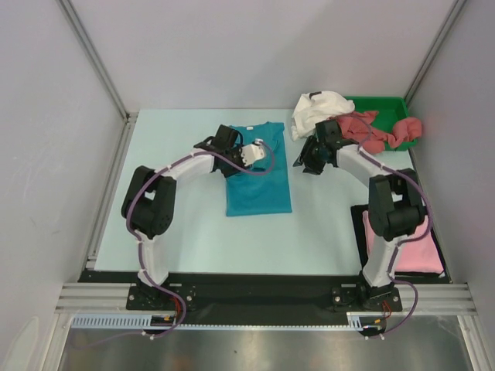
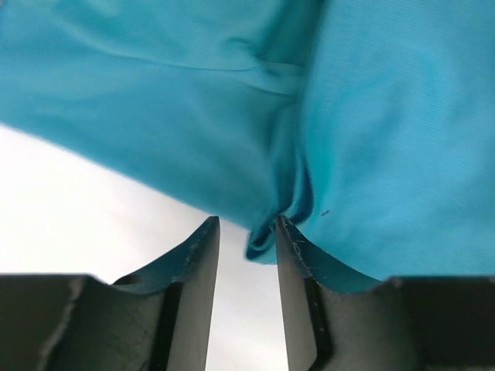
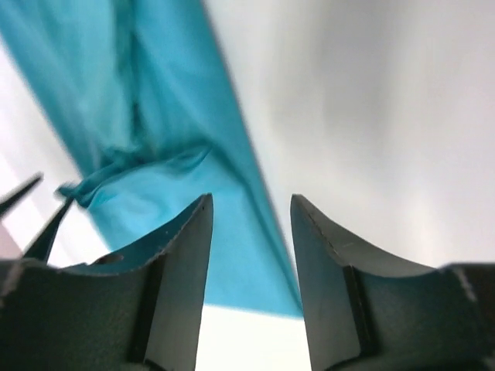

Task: Fold and stack the t-shirts
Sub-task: Fold the tshirt

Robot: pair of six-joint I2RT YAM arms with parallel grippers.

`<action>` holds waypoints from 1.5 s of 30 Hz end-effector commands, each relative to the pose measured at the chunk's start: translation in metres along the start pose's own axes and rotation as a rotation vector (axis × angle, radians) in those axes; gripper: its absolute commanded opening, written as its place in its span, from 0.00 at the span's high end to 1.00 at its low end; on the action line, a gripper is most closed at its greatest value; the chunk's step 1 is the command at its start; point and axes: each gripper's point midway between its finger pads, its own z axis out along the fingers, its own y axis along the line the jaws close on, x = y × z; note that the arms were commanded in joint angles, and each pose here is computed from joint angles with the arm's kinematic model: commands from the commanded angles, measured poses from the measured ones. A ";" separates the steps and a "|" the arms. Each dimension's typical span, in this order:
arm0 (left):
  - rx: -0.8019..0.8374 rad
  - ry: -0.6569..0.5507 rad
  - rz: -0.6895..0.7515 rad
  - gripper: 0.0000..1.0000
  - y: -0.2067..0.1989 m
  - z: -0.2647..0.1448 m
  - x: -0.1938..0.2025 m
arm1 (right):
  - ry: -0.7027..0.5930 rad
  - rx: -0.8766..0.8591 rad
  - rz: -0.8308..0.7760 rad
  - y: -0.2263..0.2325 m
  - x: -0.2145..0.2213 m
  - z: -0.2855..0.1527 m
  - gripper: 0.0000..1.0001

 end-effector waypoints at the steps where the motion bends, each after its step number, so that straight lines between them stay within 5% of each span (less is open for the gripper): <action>1: -0.213 -0.056 -0.116 0.59 0.064 -0.019 -0.020 | -0.158 -0.031 -0.100 0.024 -0.021 -0.054 0.51; 8: -0.206 -0.122 -0.239 0.54 0.089 -0.053 -0.037 | 0.020 -0.156 -0.182 0.052 0.049 -0.028 0.64; 13: 0.091 -0.143 -0.139 0.53 -0.005 -0.055 -0.032 | 0.062 -0.204 -0.164 0.059 0.061 -0.013 0.64; 17: 0.173 -0.120 -0.105 0.58 -0.041 -0.039 -0.026 | 0.071 -0.220 -0.144 0.060 0.052 0.008 0.63; 28: -0.024 0.027 -0.246 0.60 0.026 0.014 0.001 | 0.072 -0.131 -0.040 0.027 0.034 0.052 0.60; 34: -0.040 0.015 -0.267 0.59 0.032 0.005 -0.005 | 0.035 -0.082 -0.094 0.023 0.023 0.023 0.56; 39: -0.079 -0.124 -0.253 0.54 0.042 -0.049 -0.051 | 0.037 -0.013 -0.141 0.009 0.039 -0.023 0.51; 45: 0.033 -0.077 -0.044 0.52 -0.036 -0.058 -0.041 | 0.166 0.053 -0.198 -0.018 0.106 -0.042 0.46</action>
